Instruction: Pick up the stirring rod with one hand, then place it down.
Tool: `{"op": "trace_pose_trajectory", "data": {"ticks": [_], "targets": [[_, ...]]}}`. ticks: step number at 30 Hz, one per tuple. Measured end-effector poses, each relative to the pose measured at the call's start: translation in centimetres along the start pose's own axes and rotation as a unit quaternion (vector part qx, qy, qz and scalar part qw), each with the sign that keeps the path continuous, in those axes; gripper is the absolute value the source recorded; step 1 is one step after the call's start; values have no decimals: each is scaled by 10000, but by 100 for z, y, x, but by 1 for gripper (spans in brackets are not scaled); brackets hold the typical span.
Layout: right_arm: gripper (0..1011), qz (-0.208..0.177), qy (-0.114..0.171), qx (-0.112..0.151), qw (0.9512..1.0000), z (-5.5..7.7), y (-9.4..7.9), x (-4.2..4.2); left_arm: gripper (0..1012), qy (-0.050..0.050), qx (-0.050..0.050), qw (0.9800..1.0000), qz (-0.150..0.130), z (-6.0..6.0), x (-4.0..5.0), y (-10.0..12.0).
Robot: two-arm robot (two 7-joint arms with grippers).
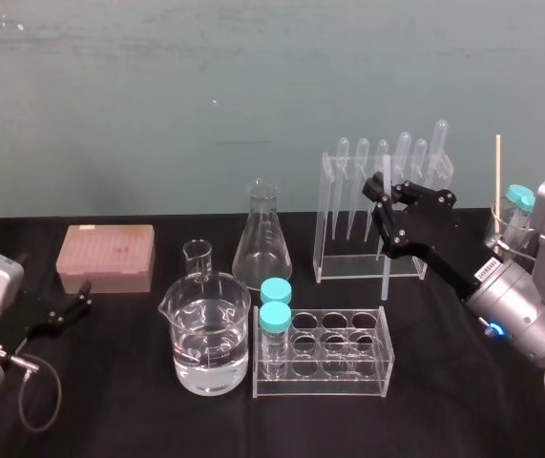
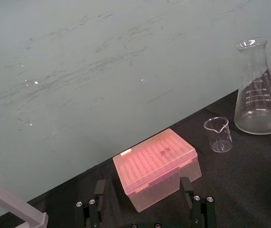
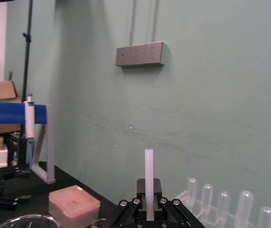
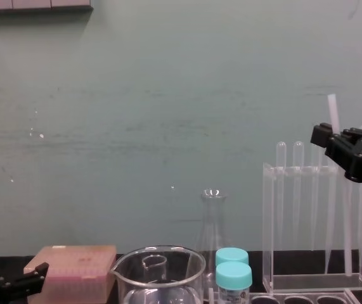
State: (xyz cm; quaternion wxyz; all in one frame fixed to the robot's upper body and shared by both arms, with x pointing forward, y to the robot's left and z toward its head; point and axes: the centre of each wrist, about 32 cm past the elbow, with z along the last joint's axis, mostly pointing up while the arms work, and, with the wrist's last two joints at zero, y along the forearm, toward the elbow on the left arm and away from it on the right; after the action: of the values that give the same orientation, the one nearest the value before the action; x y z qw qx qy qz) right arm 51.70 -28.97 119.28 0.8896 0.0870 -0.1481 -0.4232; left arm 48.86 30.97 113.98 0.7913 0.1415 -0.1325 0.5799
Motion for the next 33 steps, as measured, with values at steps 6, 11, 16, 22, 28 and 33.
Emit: {"op": "trace_pose_trajectory", "data": {"ticks": [6, 11, 16, 22, 28, 33], "targets": [[69, 221, 60, 0, 9997, -12, 13, 13, 1000, 0, 0, 10000, 0, 0, 0, 0], [69, 340, 121, -34, 9993, -28, 19, 9, 1000, 0, 0, 10000, 0, 0, 0, 0], [69, 494, 243, -84, 9984, -53, 37, 5, 1000, 0, 0, 10000, 0, 0, 0, 0], [69, 637, 379, -190, 9971, -114, 65, 4, 1000, 0, 1, 10000, 0, 0, 0, 0], [69, 702, 468, -371, 9957, -188, 88, 15, 1000, 0, 1, 10000, 0, 0, 0, 0], [69, 794, 487, -574, 9940, -262, 111, 19, 1000, 0, 0, 10000, 0, 0, 0, 0]]}}
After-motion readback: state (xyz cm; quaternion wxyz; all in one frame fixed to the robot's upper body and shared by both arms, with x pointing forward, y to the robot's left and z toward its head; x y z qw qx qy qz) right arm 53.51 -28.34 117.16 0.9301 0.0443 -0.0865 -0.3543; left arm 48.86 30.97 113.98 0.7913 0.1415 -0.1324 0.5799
